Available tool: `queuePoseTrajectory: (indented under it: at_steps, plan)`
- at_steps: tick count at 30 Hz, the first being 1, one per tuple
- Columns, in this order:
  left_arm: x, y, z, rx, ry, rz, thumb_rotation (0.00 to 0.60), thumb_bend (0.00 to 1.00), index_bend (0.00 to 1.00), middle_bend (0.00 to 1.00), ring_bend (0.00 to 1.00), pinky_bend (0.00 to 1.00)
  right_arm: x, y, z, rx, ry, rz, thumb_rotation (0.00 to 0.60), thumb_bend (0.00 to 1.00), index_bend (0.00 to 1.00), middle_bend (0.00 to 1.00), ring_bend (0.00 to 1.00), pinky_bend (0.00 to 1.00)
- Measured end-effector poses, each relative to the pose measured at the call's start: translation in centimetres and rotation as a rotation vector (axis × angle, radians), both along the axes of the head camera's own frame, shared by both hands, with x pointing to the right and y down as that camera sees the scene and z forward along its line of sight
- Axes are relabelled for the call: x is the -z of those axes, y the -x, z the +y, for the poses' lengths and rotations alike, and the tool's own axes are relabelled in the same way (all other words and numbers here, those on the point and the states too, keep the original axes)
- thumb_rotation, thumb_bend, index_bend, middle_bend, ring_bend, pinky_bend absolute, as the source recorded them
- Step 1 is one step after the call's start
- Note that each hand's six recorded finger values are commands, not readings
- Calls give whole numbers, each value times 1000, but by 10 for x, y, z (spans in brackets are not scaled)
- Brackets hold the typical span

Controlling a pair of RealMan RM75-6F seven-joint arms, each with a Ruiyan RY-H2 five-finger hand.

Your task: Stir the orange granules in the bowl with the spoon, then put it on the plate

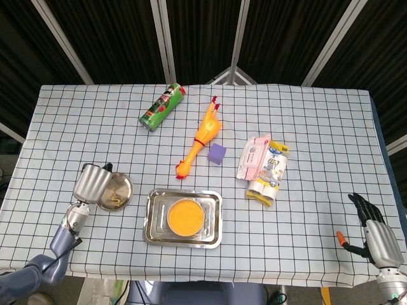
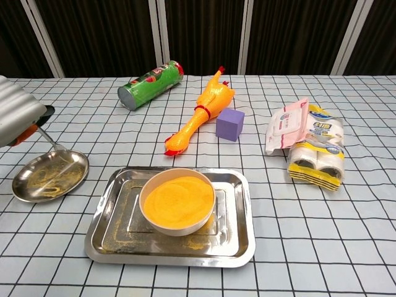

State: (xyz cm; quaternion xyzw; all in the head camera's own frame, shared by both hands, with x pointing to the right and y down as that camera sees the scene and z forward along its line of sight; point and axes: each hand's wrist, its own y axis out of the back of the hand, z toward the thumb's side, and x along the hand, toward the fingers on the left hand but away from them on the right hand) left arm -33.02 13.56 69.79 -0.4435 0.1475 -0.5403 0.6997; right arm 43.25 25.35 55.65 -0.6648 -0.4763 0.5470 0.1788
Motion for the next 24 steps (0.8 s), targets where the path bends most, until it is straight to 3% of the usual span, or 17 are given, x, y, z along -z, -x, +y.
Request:
queuePoseTrajectory:
  at_steps: [10,24]
  plan:
    - [-10,5,12,-42,-13,7,600,708,766,1000,1000,991,-1,0,0,-1,2,5,600,405,0,0,0,0]
    - [-10,20,23,-45,-21,33,600,543,559,990,999,991,-1,0,0,-3,1,5,600,404,0,0,0,0]
